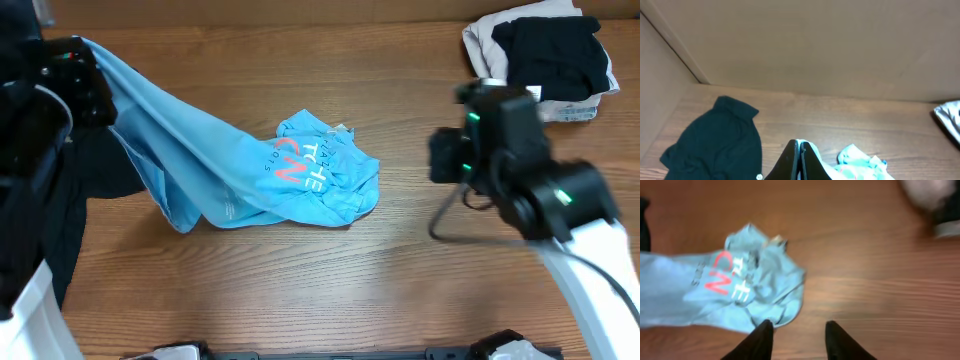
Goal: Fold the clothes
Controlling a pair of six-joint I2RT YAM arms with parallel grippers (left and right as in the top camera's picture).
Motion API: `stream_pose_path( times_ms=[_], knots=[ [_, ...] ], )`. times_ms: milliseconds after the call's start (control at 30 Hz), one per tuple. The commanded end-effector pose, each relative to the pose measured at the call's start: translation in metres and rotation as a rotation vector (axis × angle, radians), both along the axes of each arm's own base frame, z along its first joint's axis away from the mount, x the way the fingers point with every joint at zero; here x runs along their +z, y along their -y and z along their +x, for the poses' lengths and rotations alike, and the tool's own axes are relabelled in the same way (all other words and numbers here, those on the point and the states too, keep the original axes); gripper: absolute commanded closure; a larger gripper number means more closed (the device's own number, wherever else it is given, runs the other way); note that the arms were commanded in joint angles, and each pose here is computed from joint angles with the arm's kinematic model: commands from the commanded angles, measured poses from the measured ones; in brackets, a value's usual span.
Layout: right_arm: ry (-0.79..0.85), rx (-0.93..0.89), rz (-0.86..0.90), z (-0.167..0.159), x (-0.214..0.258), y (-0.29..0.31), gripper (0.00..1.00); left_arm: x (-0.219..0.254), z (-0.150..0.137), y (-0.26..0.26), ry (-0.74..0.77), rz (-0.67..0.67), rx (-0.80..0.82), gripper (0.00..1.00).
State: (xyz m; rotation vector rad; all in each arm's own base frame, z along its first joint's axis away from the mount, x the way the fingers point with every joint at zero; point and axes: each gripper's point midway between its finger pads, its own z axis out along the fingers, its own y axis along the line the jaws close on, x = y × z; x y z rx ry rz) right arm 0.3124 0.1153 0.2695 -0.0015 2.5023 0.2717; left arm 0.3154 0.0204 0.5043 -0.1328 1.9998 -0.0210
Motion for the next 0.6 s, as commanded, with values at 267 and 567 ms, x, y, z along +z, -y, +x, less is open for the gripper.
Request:
stream_pose_path(
  times_ms=[267, 567],
  knots=[
    [-0.451, 0.235, 0.104, -0.015, -0.119, -0.097, 0.48, -0.019, 0.023, 0.002, -0.066, 0.000, -0.034, 0.96],
    [-0.313, 0.495, -0.080, -0.017, -0.164, -0.175, 0.34, -0.028, 0.031, 0.001, -0.094, -0.002, -0.034, 0.96]
  ],
)
